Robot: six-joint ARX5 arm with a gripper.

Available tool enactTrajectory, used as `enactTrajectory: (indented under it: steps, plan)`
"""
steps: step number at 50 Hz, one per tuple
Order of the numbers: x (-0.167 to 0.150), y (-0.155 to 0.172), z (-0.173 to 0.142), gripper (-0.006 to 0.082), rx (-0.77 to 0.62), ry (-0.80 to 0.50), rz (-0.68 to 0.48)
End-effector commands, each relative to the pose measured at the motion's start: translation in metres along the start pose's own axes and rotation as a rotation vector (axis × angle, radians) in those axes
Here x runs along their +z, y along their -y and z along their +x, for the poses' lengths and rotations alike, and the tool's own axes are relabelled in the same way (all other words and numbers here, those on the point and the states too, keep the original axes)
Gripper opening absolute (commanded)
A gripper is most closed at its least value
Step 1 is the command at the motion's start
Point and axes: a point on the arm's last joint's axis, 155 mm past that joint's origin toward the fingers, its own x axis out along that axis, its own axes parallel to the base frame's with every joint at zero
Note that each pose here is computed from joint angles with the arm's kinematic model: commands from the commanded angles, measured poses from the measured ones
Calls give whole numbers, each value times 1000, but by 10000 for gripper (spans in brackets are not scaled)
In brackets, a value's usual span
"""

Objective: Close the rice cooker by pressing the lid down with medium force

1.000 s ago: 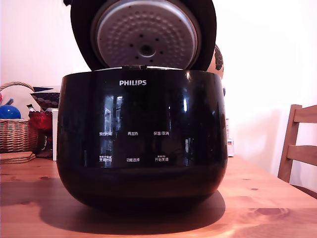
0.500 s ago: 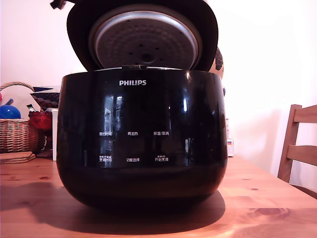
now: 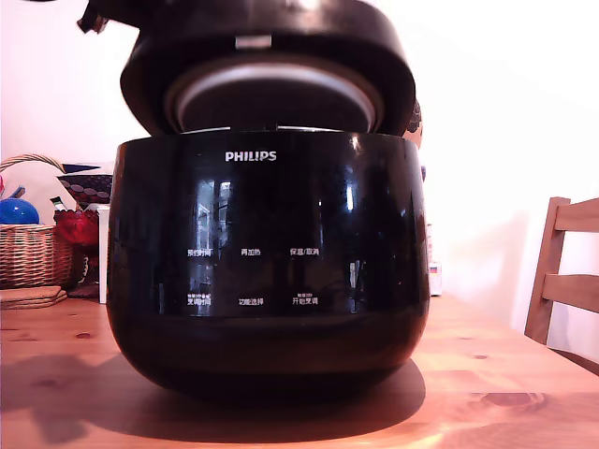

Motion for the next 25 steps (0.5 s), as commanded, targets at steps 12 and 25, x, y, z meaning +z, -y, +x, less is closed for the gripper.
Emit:
enactTrajectory:
  steps: [12,25]
  plan:
    - [-33,2,4,-21,7,27,8]
    - [-34,4,-2,-21,15,145,65]
